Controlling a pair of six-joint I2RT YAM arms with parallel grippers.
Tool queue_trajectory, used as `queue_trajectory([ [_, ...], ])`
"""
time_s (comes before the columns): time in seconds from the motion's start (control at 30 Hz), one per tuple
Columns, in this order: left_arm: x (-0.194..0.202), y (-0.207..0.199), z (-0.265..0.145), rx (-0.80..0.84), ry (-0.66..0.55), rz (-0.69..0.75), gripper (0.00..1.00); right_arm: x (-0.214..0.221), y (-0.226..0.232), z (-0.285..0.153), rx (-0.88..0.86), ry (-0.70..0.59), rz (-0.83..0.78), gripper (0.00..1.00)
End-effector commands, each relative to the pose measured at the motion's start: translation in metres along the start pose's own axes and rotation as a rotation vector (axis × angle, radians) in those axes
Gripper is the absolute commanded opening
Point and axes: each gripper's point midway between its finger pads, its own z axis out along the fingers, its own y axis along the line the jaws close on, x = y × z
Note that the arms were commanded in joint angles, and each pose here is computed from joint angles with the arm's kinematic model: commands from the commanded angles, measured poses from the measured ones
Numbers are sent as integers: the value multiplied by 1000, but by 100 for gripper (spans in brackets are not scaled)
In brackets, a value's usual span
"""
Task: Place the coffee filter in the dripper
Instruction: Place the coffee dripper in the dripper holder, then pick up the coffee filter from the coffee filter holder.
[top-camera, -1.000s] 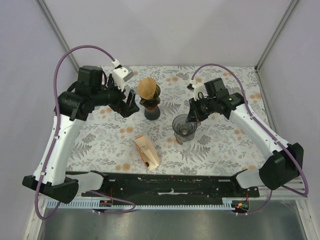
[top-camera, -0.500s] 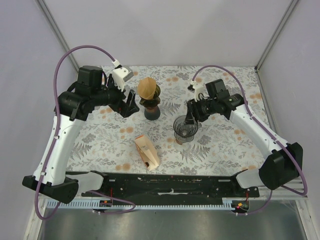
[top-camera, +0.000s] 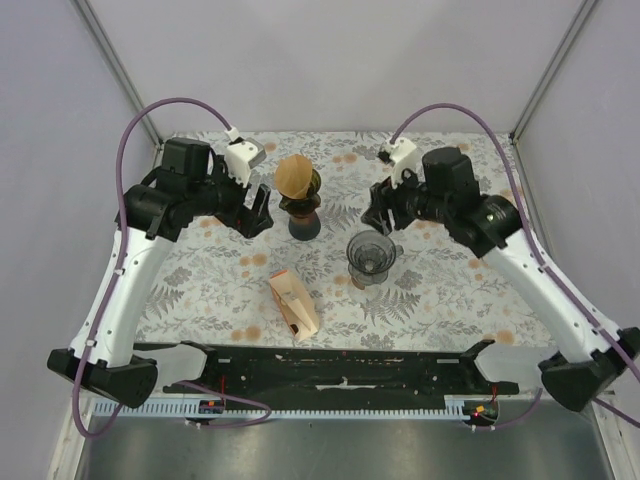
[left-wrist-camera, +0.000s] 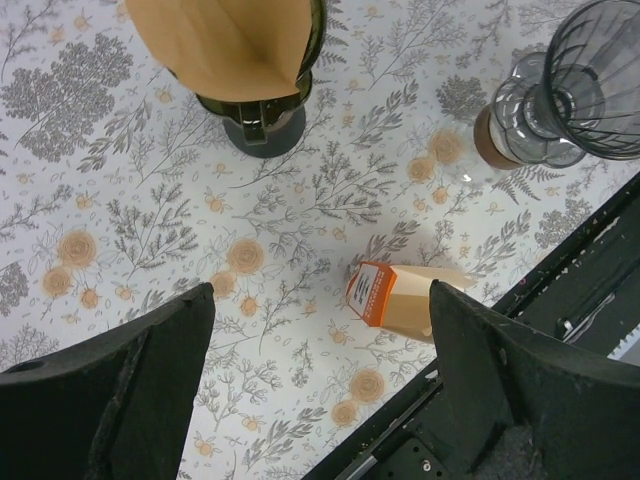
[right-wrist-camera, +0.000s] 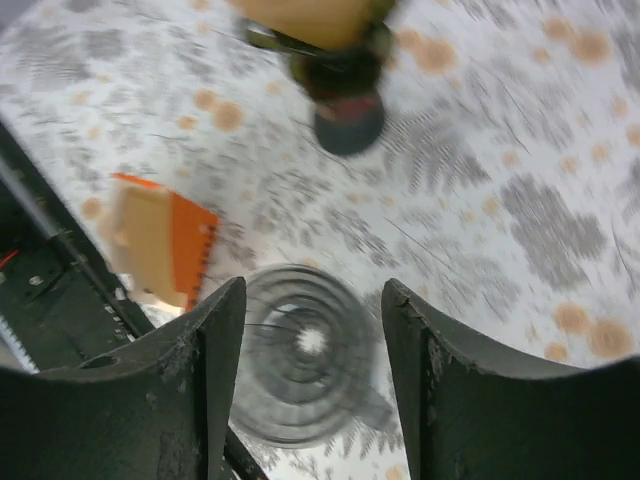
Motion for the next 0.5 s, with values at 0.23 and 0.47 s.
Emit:
queue_trajectory([
  [0.23, 2, 23, -8, -70, -39, -33, 93, 42, 195, 40, -337, -188, -560, 60],
  [0.47, 6, 24, -13, -84, -52, -30, 93, 93, 212, 102, -266, -70, -588, 47],
])
